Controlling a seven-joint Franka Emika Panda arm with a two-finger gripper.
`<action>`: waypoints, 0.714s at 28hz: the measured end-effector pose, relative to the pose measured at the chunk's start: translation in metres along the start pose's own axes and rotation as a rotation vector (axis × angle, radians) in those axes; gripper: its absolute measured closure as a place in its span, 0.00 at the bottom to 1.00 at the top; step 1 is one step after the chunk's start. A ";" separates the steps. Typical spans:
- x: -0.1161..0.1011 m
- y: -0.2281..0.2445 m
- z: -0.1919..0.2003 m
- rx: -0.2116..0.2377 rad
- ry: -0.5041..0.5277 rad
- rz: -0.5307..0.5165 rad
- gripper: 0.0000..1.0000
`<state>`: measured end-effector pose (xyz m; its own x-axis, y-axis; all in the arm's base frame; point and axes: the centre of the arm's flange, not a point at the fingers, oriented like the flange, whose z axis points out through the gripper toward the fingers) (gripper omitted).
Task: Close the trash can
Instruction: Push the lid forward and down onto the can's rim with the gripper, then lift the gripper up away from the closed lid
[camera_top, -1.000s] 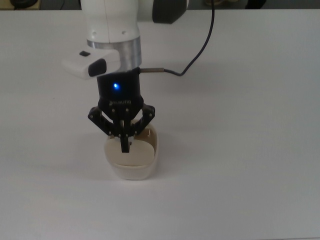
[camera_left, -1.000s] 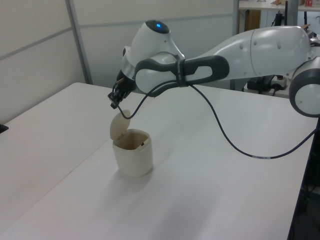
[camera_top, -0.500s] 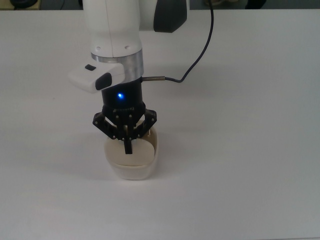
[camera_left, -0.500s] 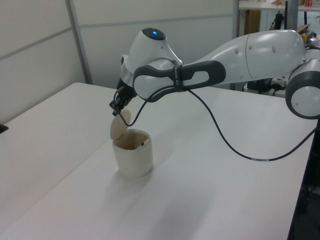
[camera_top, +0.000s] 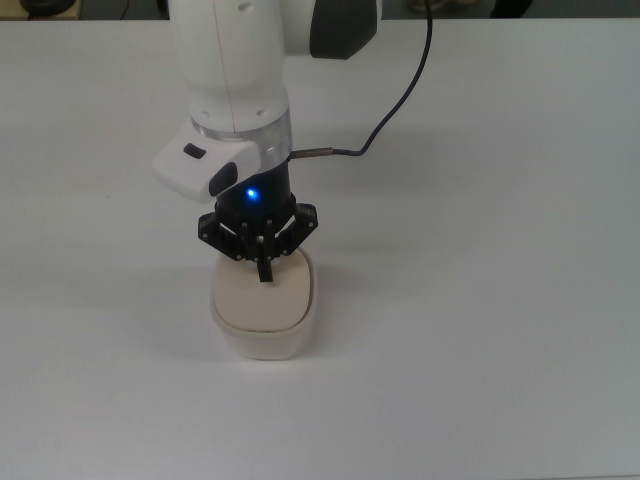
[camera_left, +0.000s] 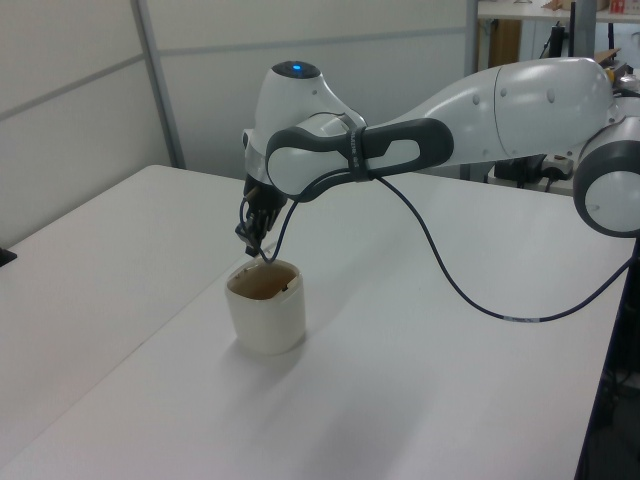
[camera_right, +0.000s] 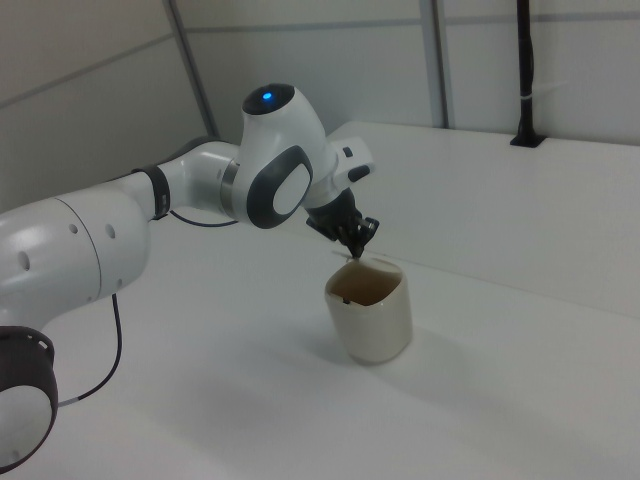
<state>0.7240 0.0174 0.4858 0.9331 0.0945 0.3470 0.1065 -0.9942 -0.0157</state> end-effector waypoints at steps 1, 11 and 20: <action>-0.002 0.000 0.002 0.002 -0.016 -0.004 0.99; -0.022 0.001 0.027 0.013 -0.133 -0.025 0.99; -0.027 0.002 0.036 0.013 -0.151 -0.030 0.99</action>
<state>0.7112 0.0150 0.4423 0.9705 0.1314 0.2022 0.1383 -0.9902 -0.0203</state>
